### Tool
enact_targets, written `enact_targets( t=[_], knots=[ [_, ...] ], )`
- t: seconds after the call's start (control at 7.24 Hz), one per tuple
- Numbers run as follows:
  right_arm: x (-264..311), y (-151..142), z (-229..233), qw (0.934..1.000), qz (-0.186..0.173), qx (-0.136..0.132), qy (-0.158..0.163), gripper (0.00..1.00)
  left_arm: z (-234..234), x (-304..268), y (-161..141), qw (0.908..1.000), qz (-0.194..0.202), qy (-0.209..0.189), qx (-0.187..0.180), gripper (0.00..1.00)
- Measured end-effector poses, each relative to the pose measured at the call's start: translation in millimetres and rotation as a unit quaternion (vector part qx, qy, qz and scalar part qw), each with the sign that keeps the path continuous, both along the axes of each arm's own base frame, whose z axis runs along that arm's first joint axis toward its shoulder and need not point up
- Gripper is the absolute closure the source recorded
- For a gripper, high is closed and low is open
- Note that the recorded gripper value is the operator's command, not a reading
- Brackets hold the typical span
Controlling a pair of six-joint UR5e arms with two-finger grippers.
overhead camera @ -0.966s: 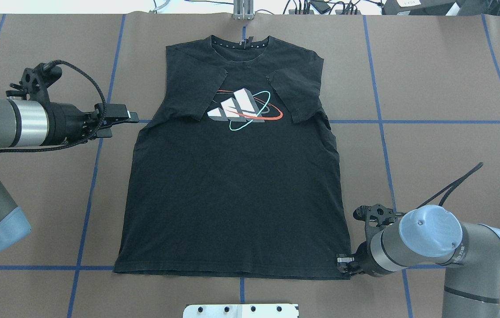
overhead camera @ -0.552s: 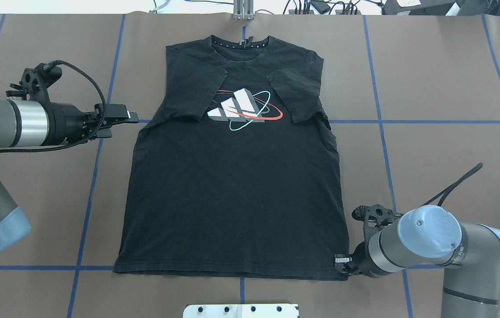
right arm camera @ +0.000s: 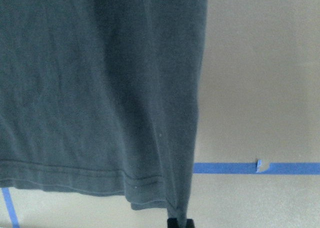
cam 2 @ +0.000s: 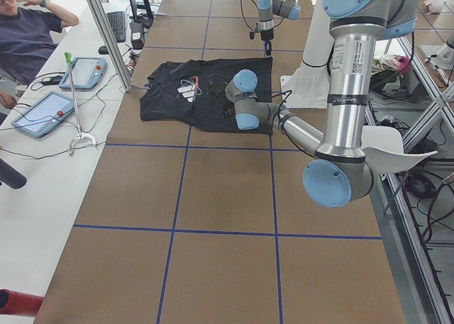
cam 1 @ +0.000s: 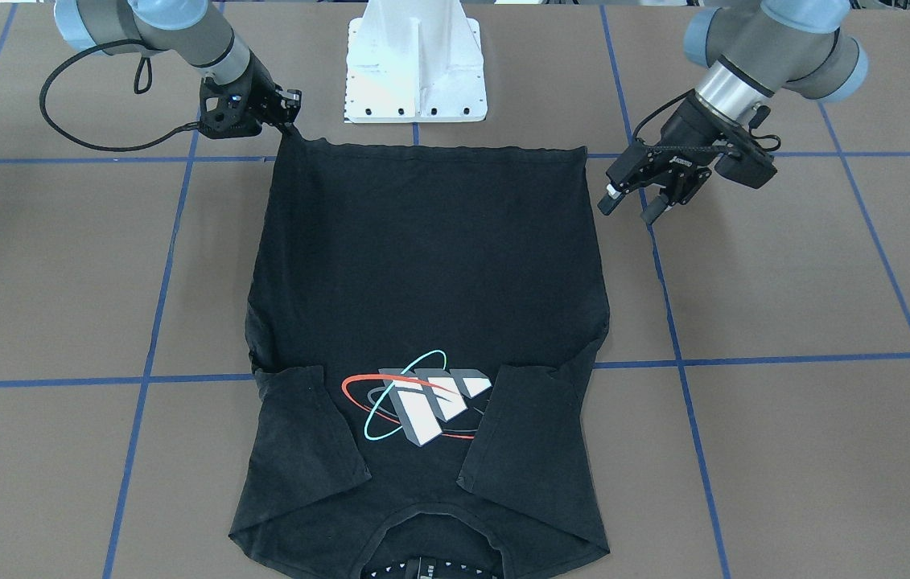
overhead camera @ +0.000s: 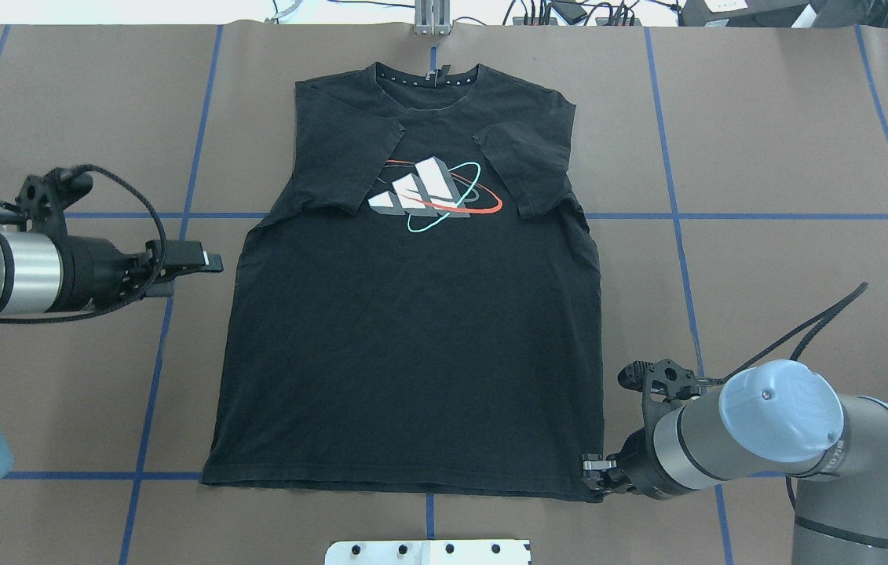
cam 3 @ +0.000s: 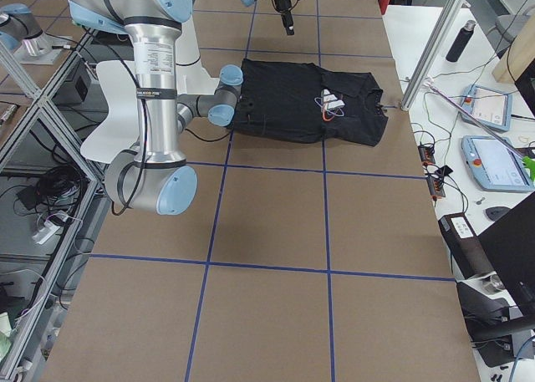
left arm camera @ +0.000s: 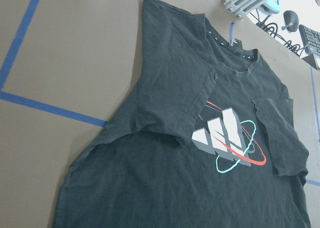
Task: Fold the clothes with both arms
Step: 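Move the right gripper to the hem corner nearest the robot while the left gripper withdraws, then grasp both hem corners nearest the robot with the left and right grippers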
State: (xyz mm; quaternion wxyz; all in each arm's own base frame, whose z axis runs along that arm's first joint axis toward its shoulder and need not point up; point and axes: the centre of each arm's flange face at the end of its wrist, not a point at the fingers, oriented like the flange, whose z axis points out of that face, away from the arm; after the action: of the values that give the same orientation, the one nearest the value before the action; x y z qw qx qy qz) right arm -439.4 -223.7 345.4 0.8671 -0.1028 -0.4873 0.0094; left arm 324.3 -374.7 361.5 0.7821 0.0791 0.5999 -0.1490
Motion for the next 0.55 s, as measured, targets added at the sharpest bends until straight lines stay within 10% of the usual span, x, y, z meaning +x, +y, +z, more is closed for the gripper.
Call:
enact_targets(
  t=[0.55],
  knots=[
    [8,-1,-32,0.9993,0.005,0.011,-0.036,1.00,38,58,99,0.9954,0.061,-0.028,-0.069,0.03]
  ],
)
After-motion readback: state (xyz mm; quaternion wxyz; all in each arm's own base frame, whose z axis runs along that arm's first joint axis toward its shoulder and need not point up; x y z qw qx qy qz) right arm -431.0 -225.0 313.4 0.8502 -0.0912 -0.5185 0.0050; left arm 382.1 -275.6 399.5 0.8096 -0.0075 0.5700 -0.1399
